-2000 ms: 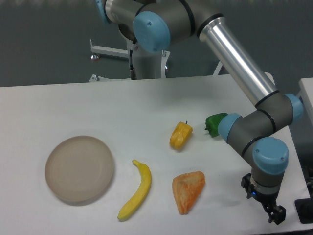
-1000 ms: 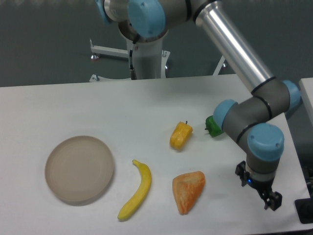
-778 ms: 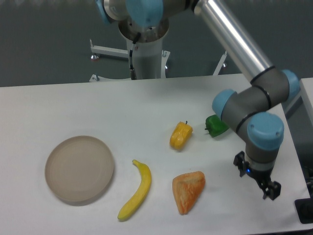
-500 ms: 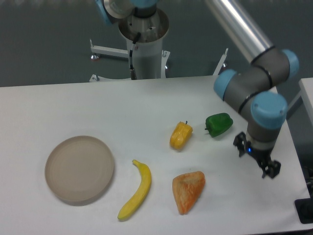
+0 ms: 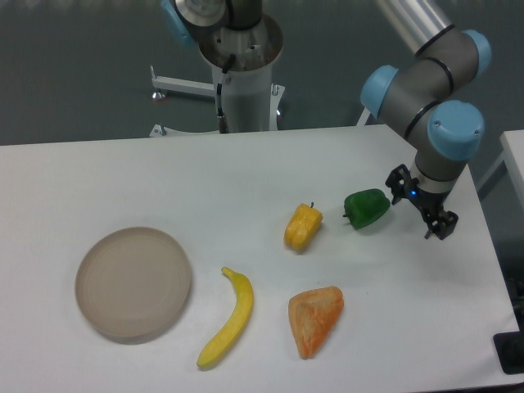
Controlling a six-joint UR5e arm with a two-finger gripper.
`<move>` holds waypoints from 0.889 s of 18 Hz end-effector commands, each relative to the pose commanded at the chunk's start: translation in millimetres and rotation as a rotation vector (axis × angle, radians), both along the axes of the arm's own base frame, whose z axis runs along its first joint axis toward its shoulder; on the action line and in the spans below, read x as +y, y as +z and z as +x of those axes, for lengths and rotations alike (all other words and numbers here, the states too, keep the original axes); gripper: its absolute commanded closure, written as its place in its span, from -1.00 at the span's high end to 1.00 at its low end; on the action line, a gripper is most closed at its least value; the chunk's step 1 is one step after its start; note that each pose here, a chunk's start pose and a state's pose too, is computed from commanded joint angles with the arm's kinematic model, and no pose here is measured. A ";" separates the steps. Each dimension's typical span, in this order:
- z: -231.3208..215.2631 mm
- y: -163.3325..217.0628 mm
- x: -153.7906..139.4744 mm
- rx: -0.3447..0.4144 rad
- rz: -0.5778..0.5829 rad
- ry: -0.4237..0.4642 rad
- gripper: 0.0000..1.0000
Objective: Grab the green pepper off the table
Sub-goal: 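Lower the open gripper over the green pepper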
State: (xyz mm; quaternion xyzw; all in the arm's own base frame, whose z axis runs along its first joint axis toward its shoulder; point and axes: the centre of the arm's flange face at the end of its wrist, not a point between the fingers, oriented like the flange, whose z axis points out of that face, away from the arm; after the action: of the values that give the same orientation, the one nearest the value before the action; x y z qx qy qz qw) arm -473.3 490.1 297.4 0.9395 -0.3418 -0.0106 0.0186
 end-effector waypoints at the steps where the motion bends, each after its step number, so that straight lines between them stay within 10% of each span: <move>1: 3.1 -3.7 -1.4 -0.011 0.000 0.000 1.00; 16: 28.5 -20.1 -4.1 -0.055 -0.013 -0.017 1.00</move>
State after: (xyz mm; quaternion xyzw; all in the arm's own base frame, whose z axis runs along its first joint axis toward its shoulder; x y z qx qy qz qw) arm -444.8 486.0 277.3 0.9365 -0.3500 0.0173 0.0152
